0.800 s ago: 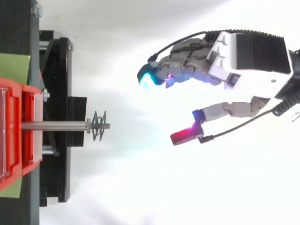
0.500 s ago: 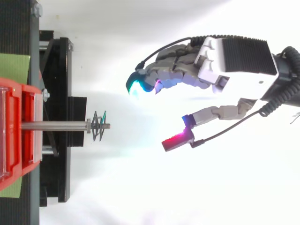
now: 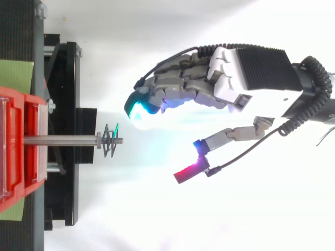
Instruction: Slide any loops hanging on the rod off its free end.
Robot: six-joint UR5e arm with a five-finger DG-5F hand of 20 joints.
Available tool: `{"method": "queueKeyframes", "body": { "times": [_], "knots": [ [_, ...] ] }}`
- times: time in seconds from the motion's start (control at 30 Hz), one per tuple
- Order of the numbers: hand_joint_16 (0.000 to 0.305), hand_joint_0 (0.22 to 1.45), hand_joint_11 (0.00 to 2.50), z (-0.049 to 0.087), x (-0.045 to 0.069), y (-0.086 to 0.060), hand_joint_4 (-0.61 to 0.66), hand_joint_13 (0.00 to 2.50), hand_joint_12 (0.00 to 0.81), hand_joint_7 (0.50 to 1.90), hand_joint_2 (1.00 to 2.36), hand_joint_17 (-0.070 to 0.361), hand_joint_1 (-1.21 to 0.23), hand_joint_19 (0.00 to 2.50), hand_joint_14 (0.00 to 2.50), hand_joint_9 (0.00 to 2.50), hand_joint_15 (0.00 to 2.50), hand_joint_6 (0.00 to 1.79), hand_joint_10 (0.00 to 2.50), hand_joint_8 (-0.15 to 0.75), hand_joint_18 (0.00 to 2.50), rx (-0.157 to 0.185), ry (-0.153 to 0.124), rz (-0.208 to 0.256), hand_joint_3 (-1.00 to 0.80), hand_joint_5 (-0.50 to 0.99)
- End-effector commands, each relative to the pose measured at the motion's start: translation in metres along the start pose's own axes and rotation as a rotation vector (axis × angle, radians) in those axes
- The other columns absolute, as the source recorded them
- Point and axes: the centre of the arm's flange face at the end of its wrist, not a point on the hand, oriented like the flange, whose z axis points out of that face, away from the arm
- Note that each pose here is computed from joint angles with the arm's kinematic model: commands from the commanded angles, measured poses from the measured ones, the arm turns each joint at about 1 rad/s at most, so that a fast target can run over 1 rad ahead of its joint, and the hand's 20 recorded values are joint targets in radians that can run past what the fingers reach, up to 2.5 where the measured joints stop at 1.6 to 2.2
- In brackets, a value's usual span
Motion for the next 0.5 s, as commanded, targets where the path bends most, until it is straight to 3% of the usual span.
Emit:
{"method": "queueKeyframes", "body": {
  "times": [0.0, 0.1, 0.2, 0.33, 0.47],
  "knots": [
    [0.055, 0.55, 0.42, 0.005, 0.007, -0.012, 0.22, 0.6, 0.39, 1.12, 1.0, 0.123, -0.73, 0.33, 0.01, 0.74, 0.27, 0.5, 0.02, 0.268, 0.47, -0.015, -0.012, -0.002, -0.44, -0.17],
    [0.055, 0.55, 0.43, 0.008, 0.005, -0.022, 0.23, 0.61, 0.389, 1.12, 1.01, 0.123, -0.73, 0.33, 0.01, 0.74, 0.27, 0.5, 0.02, 0.267, 0.47, -0.01, -0.02, -0.005, -0.42, -0.17],
    [0.054, 0.58, 0.43, 0.016, 0.002, -0.034, 0.21, 0.61, 0.385, 1.14, 1.02, 0.122, -0.7, 0.35, 0.01, 0.74, 0.28, 0.5, 0.02, 0.265, 0.47, -0.01, -0.026, -0.008, -0.28, -0.17],
    [0.054, 0.58, 0.44, 0.027, 0.003, -0.046, 0.2, 0.61, 0.385, 1.15, 1.02, 0.122, -0.69, 0.35, 0.01, 0.74, 0.29, 0.5, 0.02, 0.261, 0.47, -0.047, -0.015, -0.009, -0.24, -0.17],
    [0.055, 0.57, 0.44, 0.042, -0.007, -0.047, 0.2, 0.61, 0.39, 1.15, 1.02, 0.123, -0.69, 0.36, 0.01, 0.74, 0.3, 0.5, 0.02, 0.264, 0.47, -0.109, -0.005, 0.009, -0.31, -0.16]
  ]
}}
